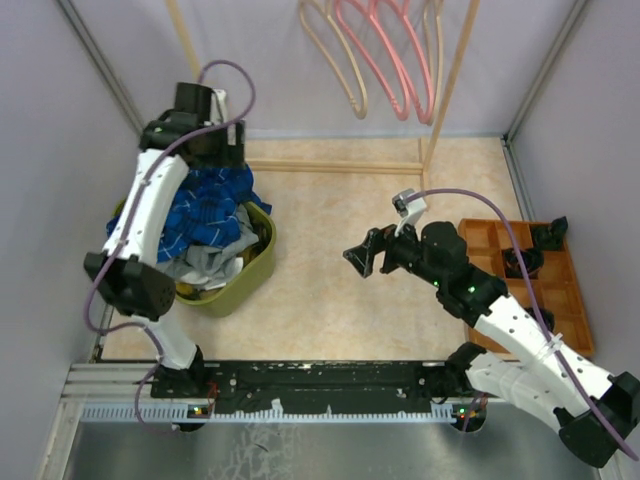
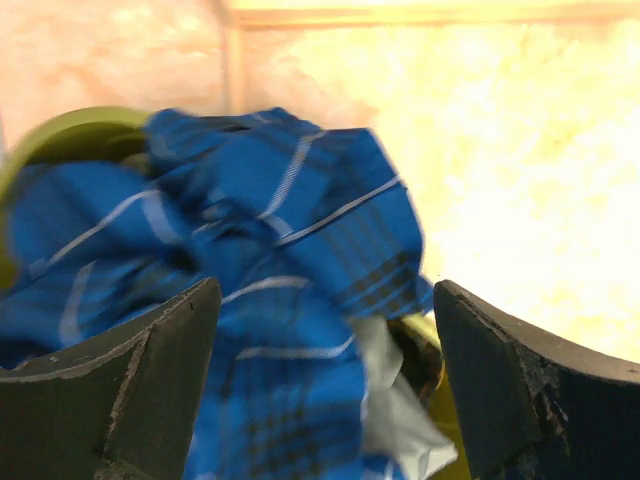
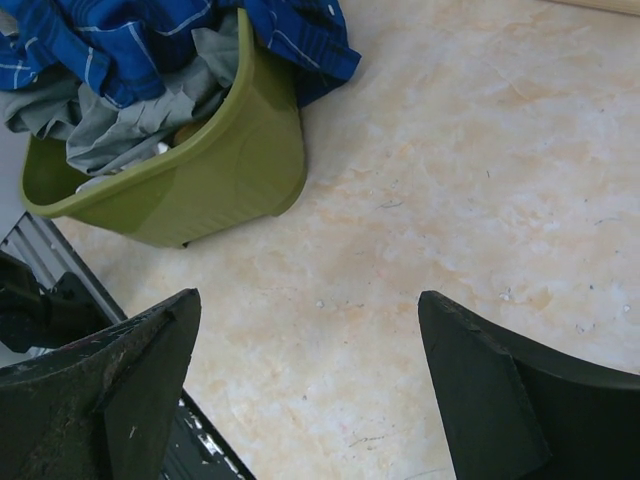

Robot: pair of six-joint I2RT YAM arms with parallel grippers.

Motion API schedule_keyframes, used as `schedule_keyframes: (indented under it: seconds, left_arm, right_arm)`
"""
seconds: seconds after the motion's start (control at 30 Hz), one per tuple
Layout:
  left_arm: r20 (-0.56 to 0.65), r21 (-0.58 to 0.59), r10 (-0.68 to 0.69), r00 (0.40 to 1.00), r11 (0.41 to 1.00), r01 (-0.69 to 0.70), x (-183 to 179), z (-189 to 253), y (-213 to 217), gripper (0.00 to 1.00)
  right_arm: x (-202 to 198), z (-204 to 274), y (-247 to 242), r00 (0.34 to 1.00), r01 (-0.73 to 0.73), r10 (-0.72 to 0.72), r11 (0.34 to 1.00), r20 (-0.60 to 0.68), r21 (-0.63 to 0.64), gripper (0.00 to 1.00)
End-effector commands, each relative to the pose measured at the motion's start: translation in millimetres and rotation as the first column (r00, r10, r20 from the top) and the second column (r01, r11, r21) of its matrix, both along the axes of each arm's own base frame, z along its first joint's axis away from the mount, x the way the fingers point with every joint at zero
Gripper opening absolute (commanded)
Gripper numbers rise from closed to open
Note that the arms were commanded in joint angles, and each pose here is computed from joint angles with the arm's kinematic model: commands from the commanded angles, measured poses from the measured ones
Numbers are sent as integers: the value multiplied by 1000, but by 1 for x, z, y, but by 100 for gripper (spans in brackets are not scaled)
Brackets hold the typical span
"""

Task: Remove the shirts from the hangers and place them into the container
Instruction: Place the shirt in the bin.

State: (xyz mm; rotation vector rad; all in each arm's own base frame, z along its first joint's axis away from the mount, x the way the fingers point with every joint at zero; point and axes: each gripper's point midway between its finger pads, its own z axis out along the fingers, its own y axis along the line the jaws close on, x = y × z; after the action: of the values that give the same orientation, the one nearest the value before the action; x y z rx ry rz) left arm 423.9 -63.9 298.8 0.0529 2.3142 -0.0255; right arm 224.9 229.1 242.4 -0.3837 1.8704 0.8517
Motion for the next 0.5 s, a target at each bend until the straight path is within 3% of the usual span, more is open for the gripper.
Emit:
schedule_keyframes:
  seconds: [0.0, 0.2, 0.3, 0.37, 0.47]
  left_arm:
    - [-97, 49, -16, 995, 999, 20, 27, -48, -22, 92]
    - [-145, 174, 15, 989, 985, 10, 56, -84, -24, 94]
    - [-224, 274, 40, 974, 962, 23, 53, -112, -19, 94]
    - [-266, 344, 103, 958, 939, -6, 44, -125, -9, 88]
    - [-288, 344, 93, 953, 939, 13, 35, -132, -12, 63]
  right_arm:
    - [-3, 18, -4, 999, 15, -17, 999, 48, 33, 90]
    - [-7, 16, -11, 999, 36, -37, 999, 40, 36, 91]
    - [-7, 15, -13, 998, 42, -43, 999, 34, 35, 91]
    - [-7, 14, -13, 999, 44, -45, 999, 30, 32, 91]
    - [-7, 12, -15, 998, 50, -51, 998, 25, 27, 91]
